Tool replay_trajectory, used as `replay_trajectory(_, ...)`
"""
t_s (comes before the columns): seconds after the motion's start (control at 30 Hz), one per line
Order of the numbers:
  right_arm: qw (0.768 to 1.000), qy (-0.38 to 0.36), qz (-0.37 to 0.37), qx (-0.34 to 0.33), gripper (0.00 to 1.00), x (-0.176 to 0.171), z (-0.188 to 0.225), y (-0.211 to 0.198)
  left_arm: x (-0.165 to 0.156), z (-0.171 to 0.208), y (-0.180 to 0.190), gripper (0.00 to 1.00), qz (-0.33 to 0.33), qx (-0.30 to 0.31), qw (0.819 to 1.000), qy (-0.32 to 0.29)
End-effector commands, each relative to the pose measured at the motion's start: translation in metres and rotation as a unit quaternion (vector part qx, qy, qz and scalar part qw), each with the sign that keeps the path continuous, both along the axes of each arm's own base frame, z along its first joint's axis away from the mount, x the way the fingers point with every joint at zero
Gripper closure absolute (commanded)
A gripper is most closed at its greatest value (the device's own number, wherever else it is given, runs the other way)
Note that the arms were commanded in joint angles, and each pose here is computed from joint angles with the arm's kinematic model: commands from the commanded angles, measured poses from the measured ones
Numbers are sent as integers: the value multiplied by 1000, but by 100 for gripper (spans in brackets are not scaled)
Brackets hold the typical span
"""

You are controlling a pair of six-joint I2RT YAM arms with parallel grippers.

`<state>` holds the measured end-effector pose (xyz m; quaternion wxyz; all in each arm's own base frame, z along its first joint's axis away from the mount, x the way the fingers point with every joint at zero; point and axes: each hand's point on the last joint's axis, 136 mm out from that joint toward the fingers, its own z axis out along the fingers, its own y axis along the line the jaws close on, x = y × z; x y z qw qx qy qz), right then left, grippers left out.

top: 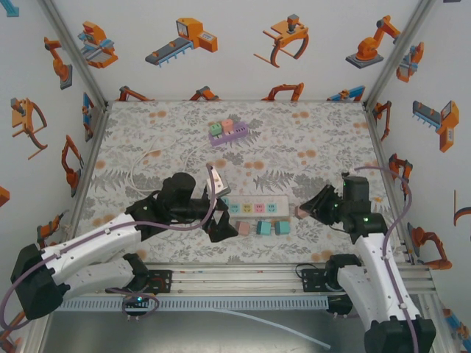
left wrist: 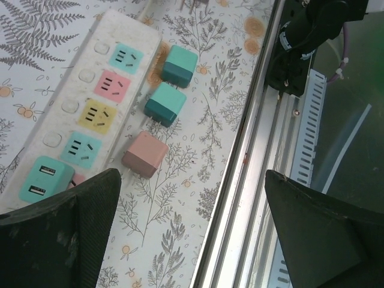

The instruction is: Pull the plug off the socket

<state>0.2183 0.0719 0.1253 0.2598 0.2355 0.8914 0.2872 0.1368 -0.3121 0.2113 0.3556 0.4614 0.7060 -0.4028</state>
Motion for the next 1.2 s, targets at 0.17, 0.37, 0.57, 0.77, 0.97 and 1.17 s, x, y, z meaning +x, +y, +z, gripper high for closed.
replay_trajectory(0.17,1000,14,27,8,84,-11,-38,5,5,11,1,3,7,-1,999,-32)
replay_trajectory(0.37,998,-3,54,9,82,-10,-50,10,9,9,-2,3,11,2,999,-33)
replay_trajectory(0.57,998,-30,58,18,81,-5,-51,13,11,8,-3,3,14,6,999,-32)
replay_trajectory(0.77,997,-26,59,42,77,-4,-57,19,14,10,-3,3,19,8,999,-38)
replay_trajectory(0.97,997,-12,48,58,69,-8,-65,20,17,11,-1,3,27,11,998,-46)
replay_trajectory(1.17,997,1,34,62,59,-10,-75,19,18,11,0,3,29,13,998,-48)
